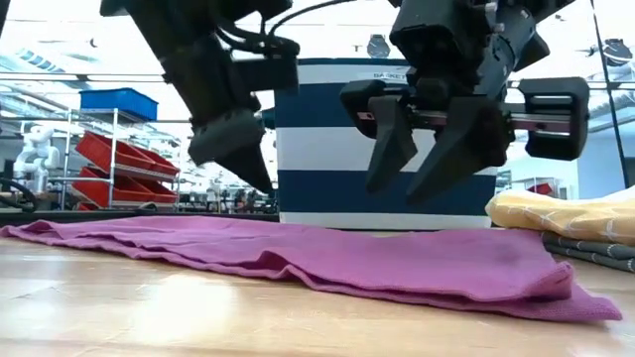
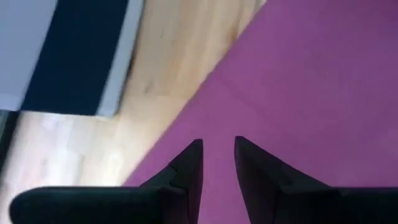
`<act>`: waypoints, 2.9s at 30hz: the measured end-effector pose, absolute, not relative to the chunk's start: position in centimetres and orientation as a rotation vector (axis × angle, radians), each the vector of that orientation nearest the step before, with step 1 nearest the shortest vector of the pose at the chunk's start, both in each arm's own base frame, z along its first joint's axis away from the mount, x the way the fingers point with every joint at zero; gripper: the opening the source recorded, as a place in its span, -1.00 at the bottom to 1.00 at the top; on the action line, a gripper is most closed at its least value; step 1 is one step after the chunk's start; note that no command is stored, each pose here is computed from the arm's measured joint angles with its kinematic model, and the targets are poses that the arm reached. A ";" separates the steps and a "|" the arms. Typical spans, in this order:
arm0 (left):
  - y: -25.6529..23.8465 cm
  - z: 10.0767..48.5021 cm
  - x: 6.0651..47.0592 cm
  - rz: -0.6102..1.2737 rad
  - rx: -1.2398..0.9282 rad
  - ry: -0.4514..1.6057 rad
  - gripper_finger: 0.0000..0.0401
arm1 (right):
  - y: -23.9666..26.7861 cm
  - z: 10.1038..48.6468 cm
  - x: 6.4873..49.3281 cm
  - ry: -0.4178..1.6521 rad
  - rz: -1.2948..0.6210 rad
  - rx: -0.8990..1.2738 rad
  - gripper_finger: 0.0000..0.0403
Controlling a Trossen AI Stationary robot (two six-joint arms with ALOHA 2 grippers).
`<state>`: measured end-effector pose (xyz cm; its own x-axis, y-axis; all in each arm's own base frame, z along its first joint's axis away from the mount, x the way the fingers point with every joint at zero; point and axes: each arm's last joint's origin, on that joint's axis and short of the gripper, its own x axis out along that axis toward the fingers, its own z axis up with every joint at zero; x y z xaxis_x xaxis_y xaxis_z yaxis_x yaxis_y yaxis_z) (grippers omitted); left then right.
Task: Fold towel
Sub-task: Fold the purple towel
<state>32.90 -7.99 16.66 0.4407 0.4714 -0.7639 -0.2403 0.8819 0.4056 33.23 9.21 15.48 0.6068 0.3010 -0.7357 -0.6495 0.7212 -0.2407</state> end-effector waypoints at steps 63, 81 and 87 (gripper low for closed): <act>-9.8 13.5 34.0 0.250 0.005 1.111 -0.51 | 6.5 13.1 36.5 0.830 0.669 -0.379 -0.04; -9.9 13.5 34.1 0.248 0.009 1.098 -0.51 | 6.7 10.2 36.7 0.845 0.714 -0.311 -0.10; -9.9 13.5 34.1 0.235 0.039 1.098 -0.51 | 7.1 10.9 36.5 0.828 0.710 -0.332 -0.42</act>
